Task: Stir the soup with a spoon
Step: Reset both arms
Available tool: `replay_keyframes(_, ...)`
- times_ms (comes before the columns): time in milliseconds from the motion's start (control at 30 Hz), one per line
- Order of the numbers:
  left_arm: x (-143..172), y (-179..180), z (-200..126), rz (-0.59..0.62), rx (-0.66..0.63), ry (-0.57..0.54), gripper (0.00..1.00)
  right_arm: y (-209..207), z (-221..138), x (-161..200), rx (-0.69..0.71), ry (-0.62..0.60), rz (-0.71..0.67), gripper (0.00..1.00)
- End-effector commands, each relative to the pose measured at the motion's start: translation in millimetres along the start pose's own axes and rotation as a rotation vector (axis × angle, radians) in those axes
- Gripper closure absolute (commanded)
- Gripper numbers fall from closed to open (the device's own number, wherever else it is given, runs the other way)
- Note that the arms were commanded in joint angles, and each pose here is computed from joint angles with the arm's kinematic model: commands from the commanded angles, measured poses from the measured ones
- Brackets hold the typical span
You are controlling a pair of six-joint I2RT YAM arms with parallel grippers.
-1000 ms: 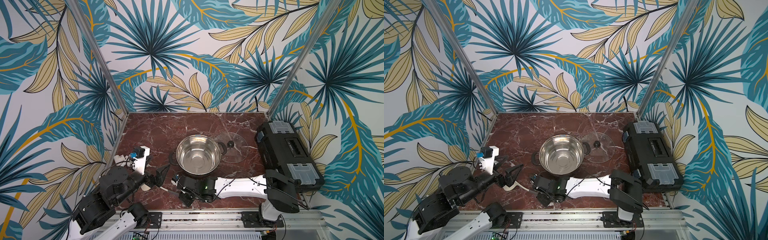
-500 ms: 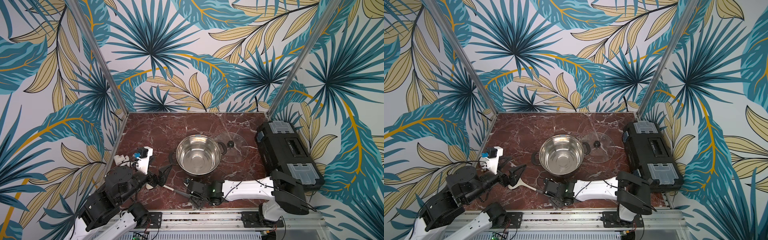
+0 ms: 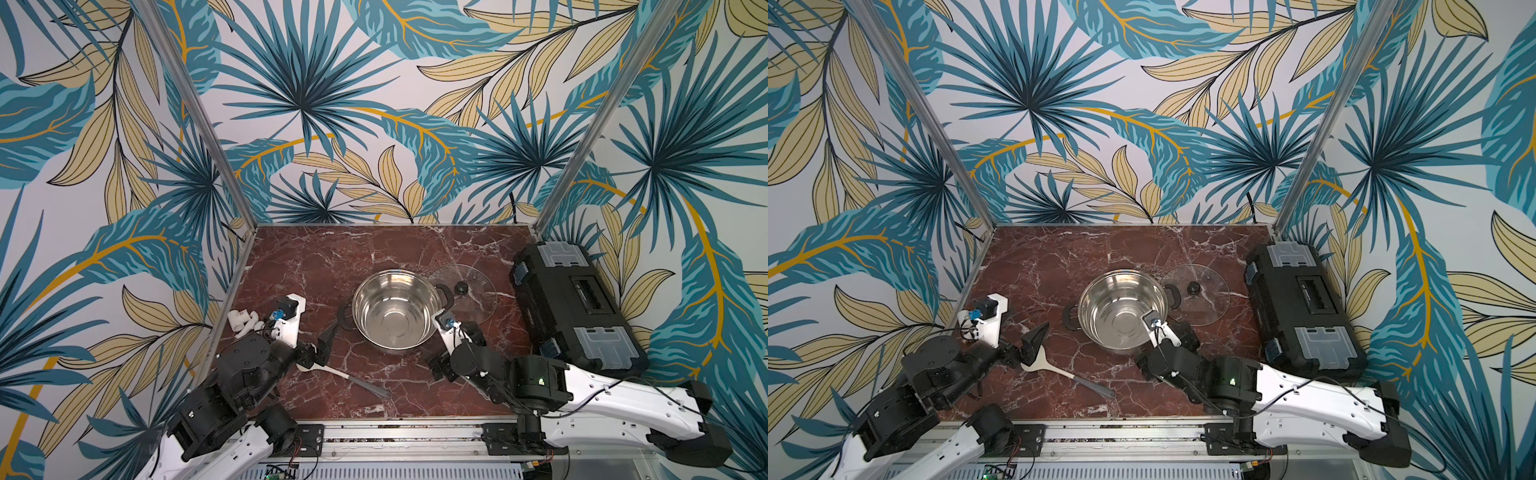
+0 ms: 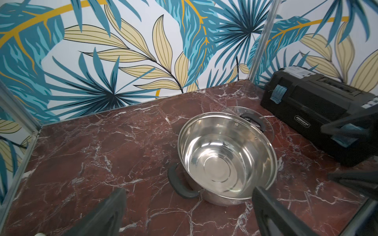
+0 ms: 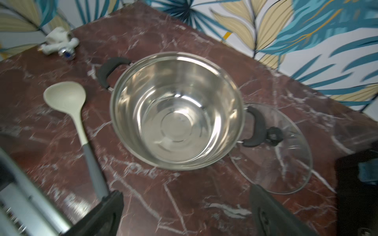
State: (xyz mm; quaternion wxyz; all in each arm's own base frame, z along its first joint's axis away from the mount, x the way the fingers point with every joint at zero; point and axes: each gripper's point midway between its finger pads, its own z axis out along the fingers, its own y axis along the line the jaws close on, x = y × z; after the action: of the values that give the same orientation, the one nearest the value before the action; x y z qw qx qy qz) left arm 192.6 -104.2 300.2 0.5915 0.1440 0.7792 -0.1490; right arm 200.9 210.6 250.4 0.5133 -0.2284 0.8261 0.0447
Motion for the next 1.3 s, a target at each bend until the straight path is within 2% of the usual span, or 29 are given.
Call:
replay_keyframes(0, 2.1, 18.1, 18.7, 0.062, -0.13, -0.044, 0.0, -50.4, 5.5, -31.3, 0.215, -0.089, -0.061, 0.01)
replay_keyframes(133, 13.2, 35.4, 31.6, 0.129, -0.248, -0.07, 0.0, -95.7, 29.8, -46.3, 0.249, -0.177, 0.025, 0.01)
replay_keyframes(200, 21.4, 43.4, 35.9, 0.167, -0.301, -0.067, 0.0, -127.2, 41.0, -41.0, 0.325, -0.196, 0.067, 0.01)
replay_keyframes(367, 42.9, 57.6, 47.9, 0.223, -0.38, -0.074, 0.0, -185.9, 80.2, 16.8, 0.453, -0.096, 0.128, 0.0)
replay_keyframes(433, 41.6, 59.3, 54.9, 0.205, -0.369, -0.102, 0.0, -201.2, 94.7, 50.5, 0.493, -0.085, 0.164, 0.0)
replay_keyframes(533, 51.9, 81.2, 70.0, 0.164, -0.445, -0.072, 0.0, -220.3, 107.6, 89.6, 0.554, -0.082, 0.227, 0.01)
replay_keyframes(700, 77.2, 116.0, 105.1, 0.047, -0.486, -0.041, 0.0, -233.5, 128.4, 103.8, 0.599, -0.087, 0.218, 0.0)
replay_keyframes(833, 110.2, 143.7, 132.6, 0.047, -0.539, 0.011, 0.0, -238.8, 140.1, 95.0, 0.616, -0.135, 0.182, 0.01)
replay_keyframes(900, 110.9, 155.3, 141.8, 0.037, -0.567, -0.012, 0.0, -242.8, 148.1, 101.1, 0.619, -0.115, 0.192, 0.01)
replay_keyframes(967, 100.9, 158.0, 156.0, 0.065, -0.531, -0.05, 0.0, -249.2, 147.7, 104.3, 0.636, -0.12, 0.221, 0.01)
replay_keyframes(1033, 103.6, 160.9, 172.6, 0.118, -0.508, -0.013, 0.0, -256.3, 144.9, 109.3, 0.617, -0.144, 0.274, 0.0)
replay_keyframes(1100, 111.4, 164.0, 183.4, 0.12, -0.478, -0.002, 0.0, -252.4, 148.4, 111.9, 0.555, -0.156, 0.279, 0.01)
replay_keyframes(1233, 125.9, 165.6, 185.1, 0.116, -0.471, -0.045, 0.0, -250.6, 157.0, 117.8, 0.514, -0.177, 0.272, 0.0)
replay_keyframes(1267, 126.8, 166.7, 185.6, 0.115, -0.475, -0.041, 0.0, -251.1, 158.0, 121.1, 0.511, -0.15, 0.282, 0.01)
